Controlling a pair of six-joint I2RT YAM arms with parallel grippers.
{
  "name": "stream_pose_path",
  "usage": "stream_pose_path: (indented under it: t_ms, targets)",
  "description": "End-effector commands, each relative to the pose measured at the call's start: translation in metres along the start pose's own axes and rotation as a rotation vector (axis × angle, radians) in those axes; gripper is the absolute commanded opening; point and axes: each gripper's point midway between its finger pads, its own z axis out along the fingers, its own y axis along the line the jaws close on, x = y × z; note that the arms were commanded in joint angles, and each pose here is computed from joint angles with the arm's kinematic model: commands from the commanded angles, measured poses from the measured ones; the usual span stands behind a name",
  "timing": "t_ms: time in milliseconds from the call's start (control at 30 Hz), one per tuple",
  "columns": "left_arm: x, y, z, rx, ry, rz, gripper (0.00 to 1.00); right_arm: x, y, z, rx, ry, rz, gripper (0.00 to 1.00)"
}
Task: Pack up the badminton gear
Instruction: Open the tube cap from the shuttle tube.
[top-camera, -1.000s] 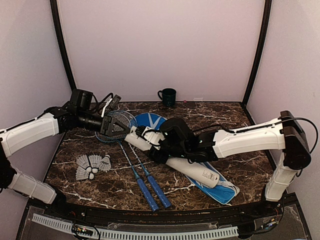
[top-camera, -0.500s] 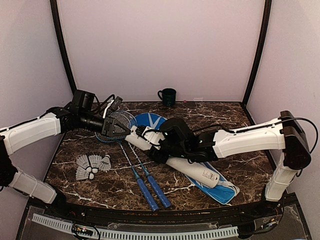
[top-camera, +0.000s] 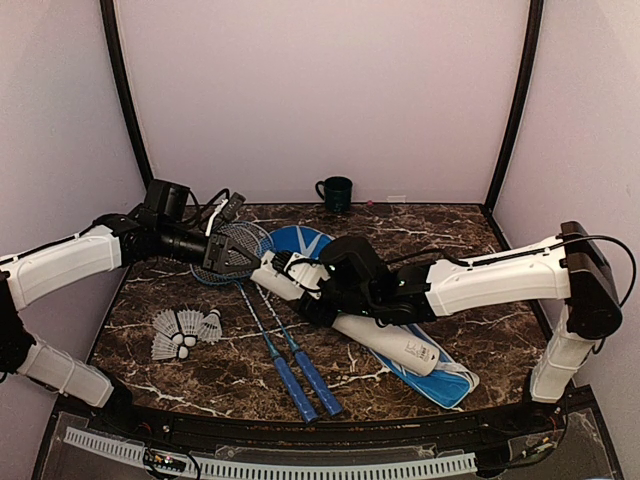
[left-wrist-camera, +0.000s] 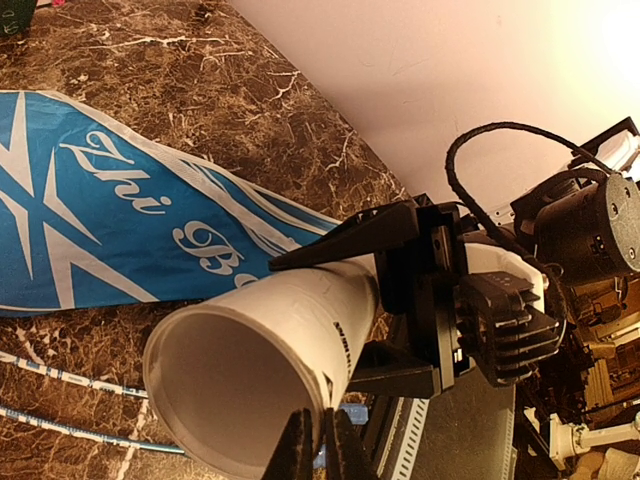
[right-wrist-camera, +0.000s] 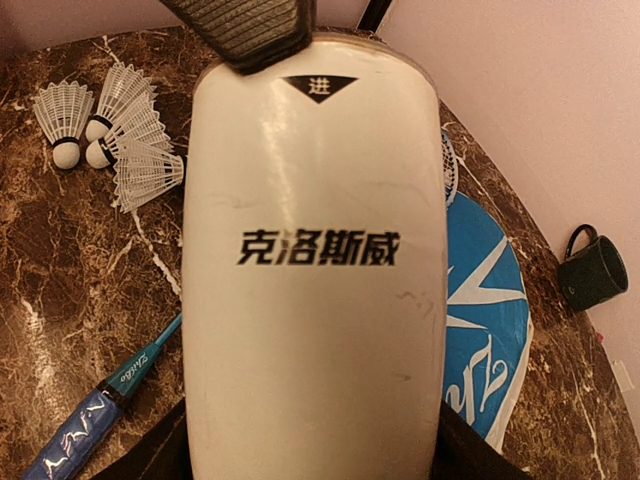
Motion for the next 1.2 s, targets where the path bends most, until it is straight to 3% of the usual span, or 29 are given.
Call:
stream_pose_path:
  t_ms: [0, 1167]
  targets:
    - [-0.004, -0.011, -0.003, 0.027, -0.008, 0.019, 0.06, -0.005, -0.003, -0.005, 0.02, -0.024, -0.001, 0.68]
    - [-0.009, -0.008, -0.021, 0.007, -0.003, 0.005, 0.0, -0.003, -0.003, -0.01, 0.015, -0.02, -0.005, 0.68]
